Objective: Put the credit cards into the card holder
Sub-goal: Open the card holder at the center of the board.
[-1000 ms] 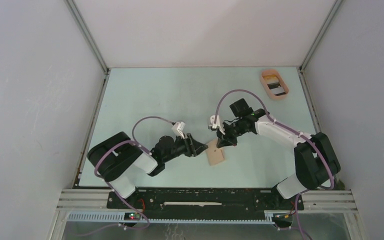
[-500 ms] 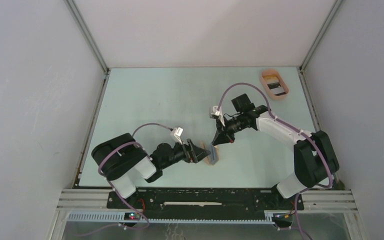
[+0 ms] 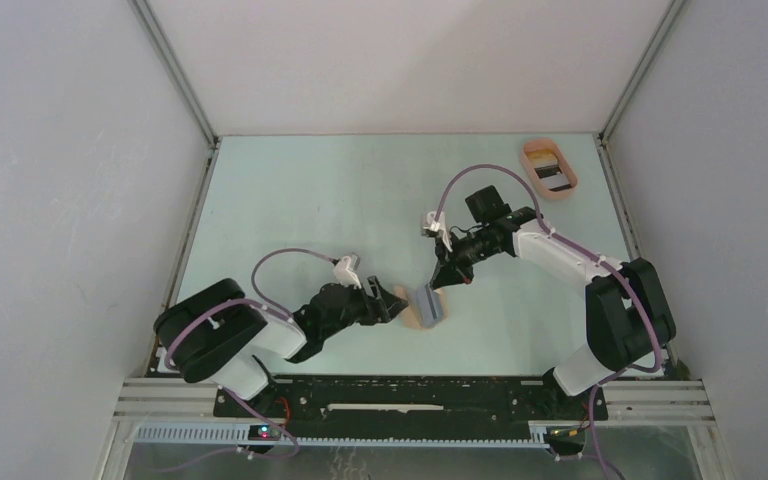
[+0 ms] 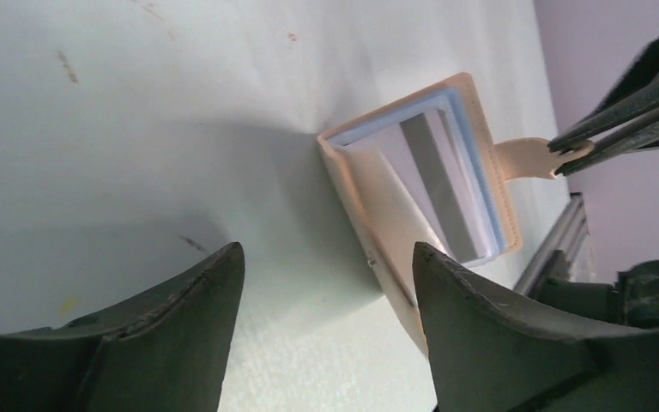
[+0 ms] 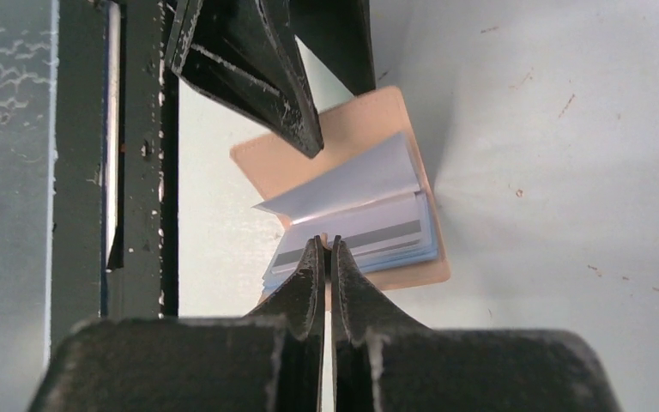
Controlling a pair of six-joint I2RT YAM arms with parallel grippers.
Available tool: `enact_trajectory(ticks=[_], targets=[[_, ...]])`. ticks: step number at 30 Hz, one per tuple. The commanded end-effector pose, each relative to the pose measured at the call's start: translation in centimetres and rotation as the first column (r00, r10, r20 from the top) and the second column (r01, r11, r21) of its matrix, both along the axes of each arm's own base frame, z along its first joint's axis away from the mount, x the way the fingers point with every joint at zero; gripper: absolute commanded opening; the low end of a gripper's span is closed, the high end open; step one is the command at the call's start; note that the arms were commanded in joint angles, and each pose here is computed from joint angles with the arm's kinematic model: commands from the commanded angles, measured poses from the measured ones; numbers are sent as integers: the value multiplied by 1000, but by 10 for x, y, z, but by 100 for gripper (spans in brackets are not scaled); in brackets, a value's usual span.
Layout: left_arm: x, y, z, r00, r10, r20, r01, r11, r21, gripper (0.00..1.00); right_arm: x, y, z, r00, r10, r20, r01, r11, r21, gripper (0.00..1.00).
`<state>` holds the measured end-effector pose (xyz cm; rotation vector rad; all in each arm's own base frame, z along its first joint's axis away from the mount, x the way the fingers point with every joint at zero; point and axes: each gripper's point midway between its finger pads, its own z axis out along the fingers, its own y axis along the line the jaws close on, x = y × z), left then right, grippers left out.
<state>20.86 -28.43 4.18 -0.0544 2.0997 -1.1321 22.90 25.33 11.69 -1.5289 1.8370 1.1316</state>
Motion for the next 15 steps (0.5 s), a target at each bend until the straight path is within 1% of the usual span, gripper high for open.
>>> enact_trajectory(ticks=[1, 6, 8, 11, 13, 15], targets=[[9, 16, -15, 998, 61, -14, -58, 984, 171, 74, 13, -9, -2, 997, 1, 73, 4, 998, -68, 0], [9, 23, -19, 998, 62, -19, -56, 968, 245, 65, 25, -30, -25, 992, -20, 123, 47, 974, -222, 1], [10, 22, -19, 998, 55, -20, -47, 965, 260, 62, 30, -39, -35, 991, -33, 133, 70, 957, -282, 7], [10, 19, -20, 999, 38, -26, -30, 963, 267, 56, 38, -50, -48, 987, -72, 142, 120, 926, -358, 18], [10, 16, -21, 999, 26, -31, -17, 963, 269, 52, 44, -52, -49, 984, -107, 142, 153, 916, -372, 24], [9, 14, -22, 999, 12, -34, -3, 963, 269, 50, 45, -49, -40, 981, -124, 150, 170, 922, -348, 30]])
